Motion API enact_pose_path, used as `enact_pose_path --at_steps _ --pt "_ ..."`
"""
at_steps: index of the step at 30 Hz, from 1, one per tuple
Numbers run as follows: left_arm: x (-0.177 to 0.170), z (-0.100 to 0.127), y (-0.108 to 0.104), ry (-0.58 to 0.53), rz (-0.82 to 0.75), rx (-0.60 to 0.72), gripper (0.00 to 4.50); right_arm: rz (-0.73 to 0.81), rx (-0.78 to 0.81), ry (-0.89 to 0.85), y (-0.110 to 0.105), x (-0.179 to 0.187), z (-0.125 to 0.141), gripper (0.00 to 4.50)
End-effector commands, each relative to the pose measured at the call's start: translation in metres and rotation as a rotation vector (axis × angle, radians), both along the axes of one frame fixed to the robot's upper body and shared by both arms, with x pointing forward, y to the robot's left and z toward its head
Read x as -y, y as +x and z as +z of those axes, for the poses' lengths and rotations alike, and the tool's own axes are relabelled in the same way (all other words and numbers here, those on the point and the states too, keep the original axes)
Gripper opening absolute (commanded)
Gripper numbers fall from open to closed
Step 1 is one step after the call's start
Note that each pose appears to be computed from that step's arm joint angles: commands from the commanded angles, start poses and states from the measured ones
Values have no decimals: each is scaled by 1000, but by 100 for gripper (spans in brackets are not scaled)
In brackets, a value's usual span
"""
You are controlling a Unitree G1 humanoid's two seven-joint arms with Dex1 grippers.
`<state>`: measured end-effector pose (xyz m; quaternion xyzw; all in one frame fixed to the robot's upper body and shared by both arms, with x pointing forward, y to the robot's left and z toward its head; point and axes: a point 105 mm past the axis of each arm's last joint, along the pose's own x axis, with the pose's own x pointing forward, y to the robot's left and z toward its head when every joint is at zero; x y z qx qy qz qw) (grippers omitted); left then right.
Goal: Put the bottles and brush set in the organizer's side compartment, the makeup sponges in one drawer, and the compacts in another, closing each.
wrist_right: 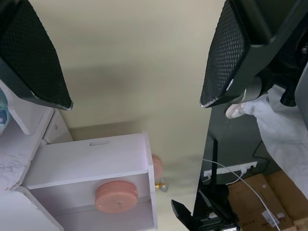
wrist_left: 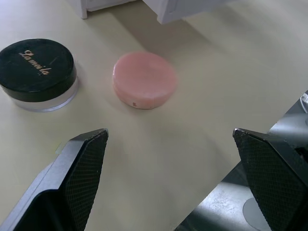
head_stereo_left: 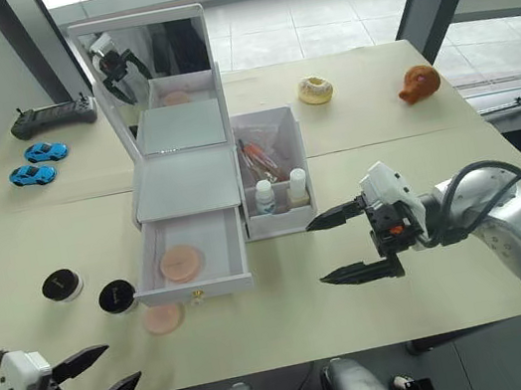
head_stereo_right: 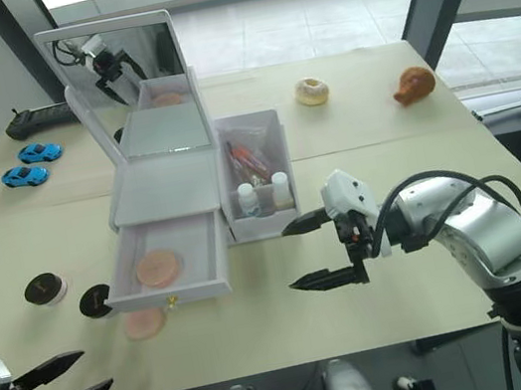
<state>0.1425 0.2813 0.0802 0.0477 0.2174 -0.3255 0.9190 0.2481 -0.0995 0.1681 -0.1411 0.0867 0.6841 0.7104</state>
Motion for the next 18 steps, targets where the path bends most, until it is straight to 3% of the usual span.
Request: enact_pose_path --at_steps 1,6,18 --pt "3 1 3 39 9 60 447 -25 63 25 3 -1 2 450" --pt "2 5 5 15 36 130 447 -111 65 39 8 9 -24 450" --pt "3 -4 -2 22 -6 95 447 -184 162 -23 17 19 -66 450"
